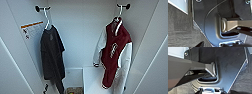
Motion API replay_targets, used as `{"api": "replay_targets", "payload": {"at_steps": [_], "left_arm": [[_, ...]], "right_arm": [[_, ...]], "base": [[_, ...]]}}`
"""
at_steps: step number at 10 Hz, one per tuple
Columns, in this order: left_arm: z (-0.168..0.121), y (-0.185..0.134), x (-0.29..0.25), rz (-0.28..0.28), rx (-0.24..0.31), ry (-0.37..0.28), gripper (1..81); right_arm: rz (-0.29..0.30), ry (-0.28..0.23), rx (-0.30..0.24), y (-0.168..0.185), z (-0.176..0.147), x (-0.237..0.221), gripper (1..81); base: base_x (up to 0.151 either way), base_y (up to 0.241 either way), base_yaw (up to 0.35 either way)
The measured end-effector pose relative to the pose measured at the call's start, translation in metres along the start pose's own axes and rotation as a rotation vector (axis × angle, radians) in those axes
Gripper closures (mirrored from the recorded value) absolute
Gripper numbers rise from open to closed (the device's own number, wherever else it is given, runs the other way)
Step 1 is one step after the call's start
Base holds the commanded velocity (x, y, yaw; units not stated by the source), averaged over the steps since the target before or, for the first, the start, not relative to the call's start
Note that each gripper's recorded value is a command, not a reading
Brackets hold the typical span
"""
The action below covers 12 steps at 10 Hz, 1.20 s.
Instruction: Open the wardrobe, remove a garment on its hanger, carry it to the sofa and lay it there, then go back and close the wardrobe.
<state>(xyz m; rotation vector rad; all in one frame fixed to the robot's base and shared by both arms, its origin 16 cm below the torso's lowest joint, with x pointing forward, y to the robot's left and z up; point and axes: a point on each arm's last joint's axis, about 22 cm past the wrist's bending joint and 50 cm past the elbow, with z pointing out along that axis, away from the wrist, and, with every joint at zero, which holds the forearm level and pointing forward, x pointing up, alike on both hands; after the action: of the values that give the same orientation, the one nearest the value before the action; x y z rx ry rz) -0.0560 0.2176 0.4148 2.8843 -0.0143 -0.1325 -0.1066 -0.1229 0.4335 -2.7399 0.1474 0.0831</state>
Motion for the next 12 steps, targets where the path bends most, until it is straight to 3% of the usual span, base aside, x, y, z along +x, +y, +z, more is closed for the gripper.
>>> {"api": "replay_targets", "payload": {"at_steps": [4,6,10,12], "left_arm": [[0.001,0.001,0.011,0.175,0.009,-0.005,1.0],[0.004,0.009,0.036,0.248,0.003,-0.003,1.0],[0.010,0.030,0.080,0.459,-0.013,-0.008,1.0],[0.013,0.048,0.086,0.460,-0.038,-0.002,1.0]], "right_arm": [[0.031,0.022,-0.002,0.000,0.000,0.002,1.0],[0.087,0.050,-0.005,-0.001,0.000,-0.004,1.0],[0.202,0.097,-0.012,-0.003,0.000,-0.021,1.0],[0.212,0.097,-0.012,-0.004,0.000,-0.025,1.0]], "base": [[0.000,0.000,0.000],[0.000,0.000,0.000],[0.000,0.000,0.000],[0.000,0.000,0.000]]}}
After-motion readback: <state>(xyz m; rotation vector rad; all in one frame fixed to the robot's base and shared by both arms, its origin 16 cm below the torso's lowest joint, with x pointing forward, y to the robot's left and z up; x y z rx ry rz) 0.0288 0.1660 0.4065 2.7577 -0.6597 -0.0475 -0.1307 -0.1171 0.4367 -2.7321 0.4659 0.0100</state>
